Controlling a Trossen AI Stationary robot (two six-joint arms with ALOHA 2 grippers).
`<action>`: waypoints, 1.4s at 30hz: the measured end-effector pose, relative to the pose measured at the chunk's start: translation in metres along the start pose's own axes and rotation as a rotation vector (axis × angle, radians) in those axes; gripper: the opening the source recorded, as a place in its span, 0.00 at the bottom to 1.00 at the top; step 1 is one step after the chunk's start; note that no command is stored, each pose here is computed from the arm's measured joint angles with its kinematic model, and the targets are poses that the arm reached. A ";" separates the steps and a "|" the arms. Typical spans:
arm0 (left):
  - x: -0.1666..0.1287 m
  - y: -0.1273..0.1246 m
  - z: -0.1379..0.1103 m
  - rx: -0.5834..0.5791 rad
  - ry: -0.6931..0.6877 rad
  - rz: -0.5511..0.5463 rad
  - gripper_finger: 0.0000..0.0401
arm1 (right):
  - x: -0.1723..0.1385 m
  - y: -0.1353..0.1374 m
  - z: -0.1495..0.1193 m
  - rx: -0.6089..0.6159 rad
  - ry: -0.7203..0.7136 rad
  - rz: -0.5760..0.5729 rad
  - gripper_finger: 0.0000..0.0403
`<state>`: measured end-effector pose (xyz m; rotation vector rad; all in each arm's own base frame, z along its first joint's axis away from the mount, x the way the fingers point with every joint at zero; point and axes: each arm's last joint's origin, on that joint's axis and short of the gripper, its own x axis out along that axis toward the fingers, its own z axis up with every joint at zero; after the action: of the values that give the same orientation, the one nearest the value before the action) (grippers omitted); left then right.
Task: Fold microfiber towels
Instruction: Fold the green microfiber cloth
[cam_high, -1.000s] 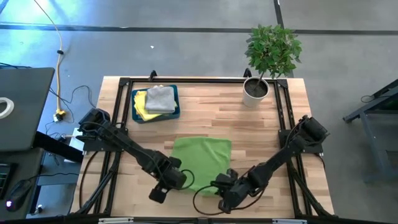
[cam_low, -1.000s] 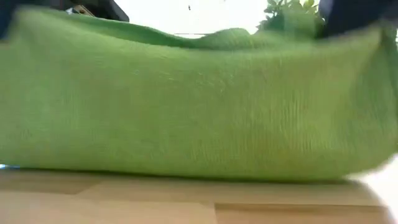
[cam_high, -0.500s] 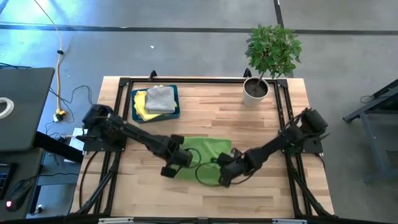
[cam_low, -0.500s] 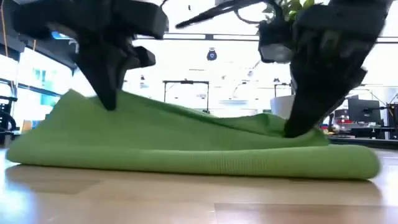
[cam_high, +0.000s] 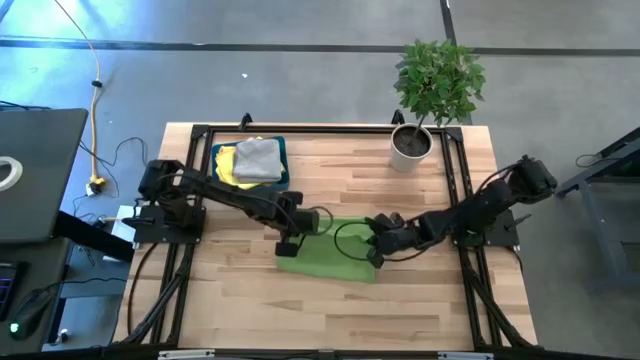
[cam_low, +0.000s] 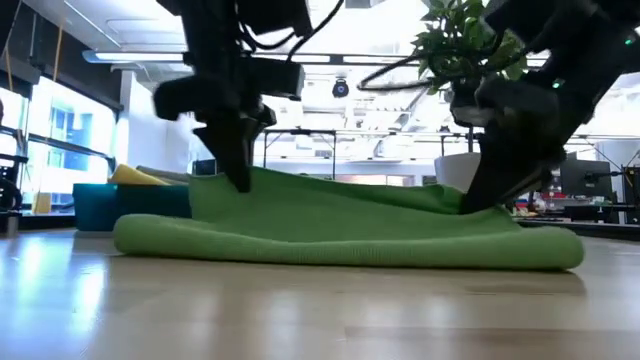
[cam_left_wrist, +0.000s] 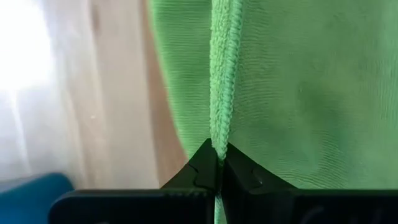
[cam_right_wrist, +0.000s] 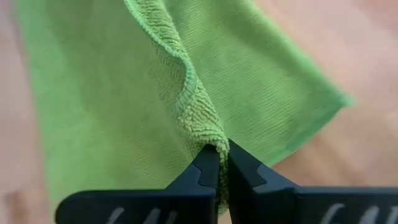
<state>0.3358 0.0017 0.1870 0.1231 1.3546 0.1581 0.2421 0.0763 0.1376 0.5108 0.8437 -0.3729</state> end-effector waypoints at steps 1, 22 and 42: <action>0.001 0.005 0.000 -0.015 -0.001 0.004 0.00 | 0.001 -0.003 0.002 -0.025 -0.005 -0.013 0.00; 0.007 0.039 -0.004 -0.122 0.039 -0.010 0.00 | 0.003 -0.034 0.036 -0.035 -0.040 -0.074 0.38; 0.008 0.050 -0.003 -0.102 0.026 0.146 0.25 | 0.027 -0.017 0.029 0.001 -0.106 0.015 0.38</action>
<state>0.3324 0.0520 0.1878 0.1346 1.3608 0.3521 0.2680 0.0432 0.1282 0.4938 0.7365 -0.3835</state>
